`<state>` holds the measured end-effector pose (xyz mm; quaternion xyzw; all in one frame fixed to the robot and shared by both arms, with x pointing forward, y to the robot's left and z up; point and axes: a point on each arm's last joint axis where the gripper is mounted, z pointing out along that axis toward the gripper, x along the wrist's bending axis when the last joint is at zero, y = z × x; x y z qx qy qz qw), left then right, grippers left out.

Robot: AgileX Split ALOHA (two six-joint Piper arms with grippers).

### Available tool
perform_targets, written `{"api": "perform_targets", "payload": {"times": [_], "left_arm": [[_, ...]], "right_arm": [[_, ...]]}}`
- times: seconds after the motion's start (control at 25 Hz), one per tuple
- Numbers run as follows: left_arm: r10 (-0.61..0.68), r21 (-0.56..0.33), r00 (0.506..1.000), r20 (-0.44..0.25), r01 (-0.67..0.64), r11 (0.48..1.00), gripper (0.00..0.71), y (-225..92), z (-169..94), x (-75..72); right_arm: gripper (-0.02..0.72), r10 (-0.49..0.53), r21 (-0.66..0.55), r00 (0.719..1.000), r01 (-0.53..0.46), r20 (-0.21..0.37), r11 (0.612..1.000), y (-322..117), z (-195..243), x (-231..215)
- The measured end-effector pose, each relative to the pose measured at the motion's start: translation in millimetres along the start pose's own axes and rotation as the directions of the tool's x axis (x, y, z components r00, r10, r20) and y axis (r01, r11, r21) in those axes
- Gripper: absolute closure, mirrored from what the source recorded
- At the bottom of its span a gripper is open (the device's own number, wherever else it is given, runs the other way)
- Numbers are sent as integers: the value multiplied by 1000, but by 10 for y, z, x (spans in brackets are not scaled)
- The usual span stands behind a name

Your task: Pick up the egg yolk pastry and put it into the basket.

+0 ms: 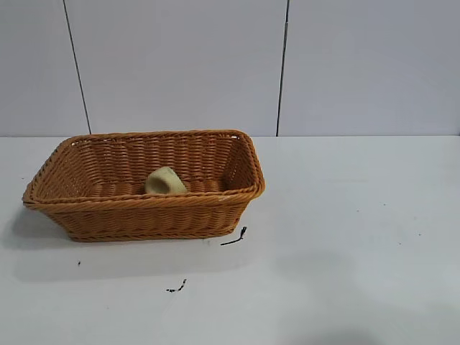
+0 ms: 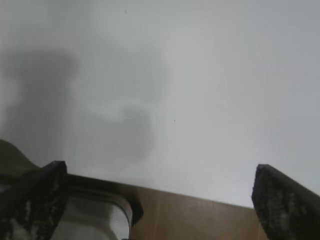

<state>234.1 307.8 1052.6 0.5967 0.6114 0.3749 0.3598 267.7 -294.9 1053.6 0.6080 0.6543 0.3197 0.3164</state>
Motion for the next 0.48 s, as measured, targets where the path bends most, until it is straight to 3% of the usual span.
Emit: {"api": "perform_targets", "payload": {"times": [0.24,0.48], "left_arm": [[0,0,1000,0,0,1000,14,0,0,0],[0,0,1000,0,0,1000,14,0,0,0]], "right_arm": [[10,-7,-189,1000,9,11,982,-161,-256,23],[10,-7,-205,1000,9,10,979,-179,-278,27]]}}
